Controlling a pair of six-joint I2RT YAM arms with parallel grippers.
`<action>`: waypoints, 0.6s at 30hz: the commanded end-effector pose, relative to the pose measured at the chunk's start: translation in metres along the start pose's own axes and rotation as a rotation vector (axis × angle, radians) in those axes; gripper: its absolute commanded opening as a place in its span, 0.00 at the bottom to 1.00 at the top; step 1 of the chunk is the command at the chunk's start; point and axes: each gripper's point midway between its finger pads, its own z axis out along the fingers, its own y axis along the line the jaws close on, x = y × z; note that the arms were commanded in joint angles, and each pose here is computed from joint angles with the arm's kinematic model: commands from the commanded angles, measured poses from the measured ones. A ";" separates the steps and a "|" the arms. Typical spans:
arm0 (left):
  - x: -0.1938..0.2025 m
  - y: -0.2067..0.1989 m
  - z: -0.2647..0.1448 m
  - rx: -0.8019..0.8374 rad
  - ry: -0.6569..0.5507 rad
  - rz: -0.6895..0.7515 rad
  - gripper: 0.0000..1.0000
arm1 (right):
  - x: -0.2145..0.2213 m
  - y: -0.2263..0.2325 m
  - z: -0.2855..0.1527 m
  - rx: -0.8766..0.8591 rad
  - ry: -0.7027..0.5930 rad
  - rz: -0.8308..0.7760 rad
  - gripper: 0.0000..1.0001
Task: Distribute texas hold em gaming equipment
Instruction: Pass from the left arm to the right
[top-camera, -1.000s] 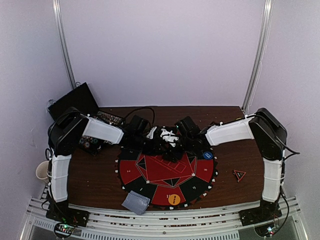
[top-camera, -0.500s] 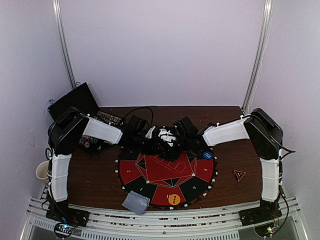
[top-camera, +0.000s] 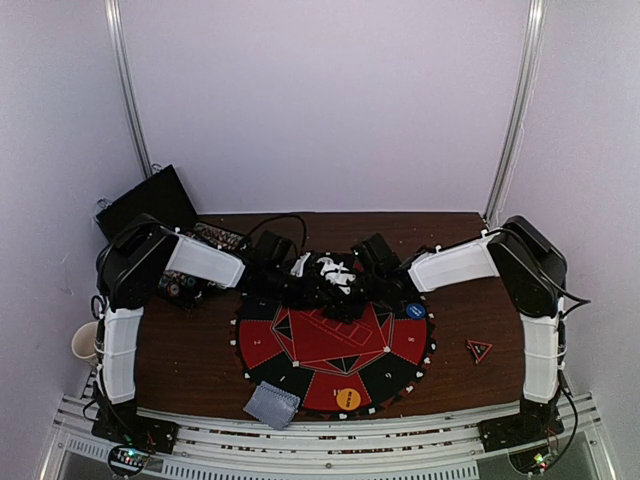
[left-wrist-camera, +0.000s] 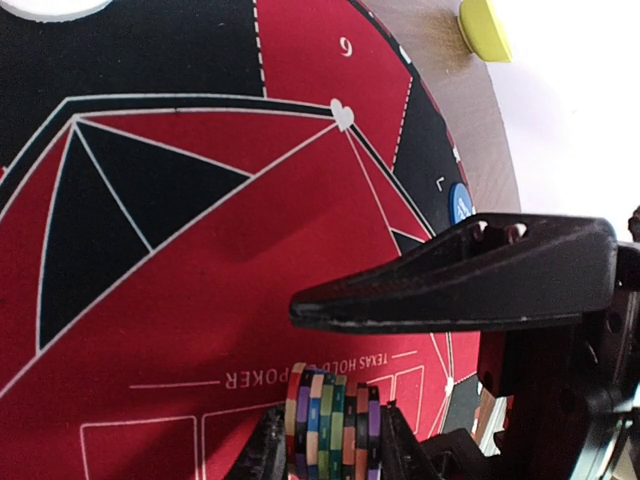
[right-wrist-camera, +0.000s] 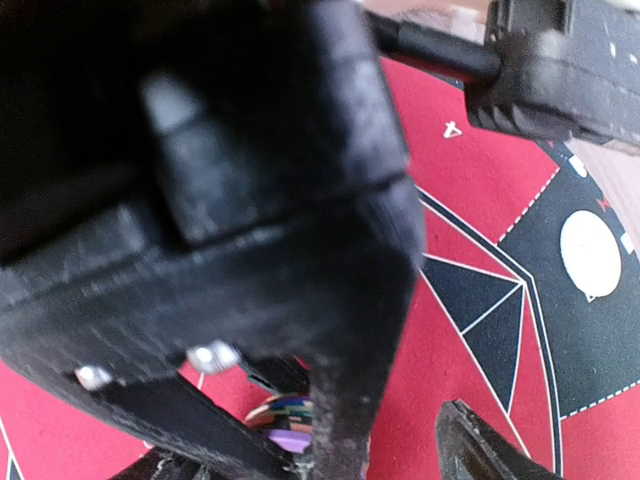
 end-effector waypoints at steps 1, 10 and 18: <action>0.005 0.027 0.004 -0.063 0.010 -0.012 0.00 | 0.042 0.005 0.010 -0.024 0.114 0.037 0.73; 0.008 0.034 0.006 -0.075 0.018 -0.018 0.00 | 0.056 0.008 0.018 -0.008 0.154 0.019 0.68; 0.008 0.037 0.006 -0.085 0.017 -0.021 0.00 | 0.065 0.009 0.019 0.001 0.178 0.015 0.43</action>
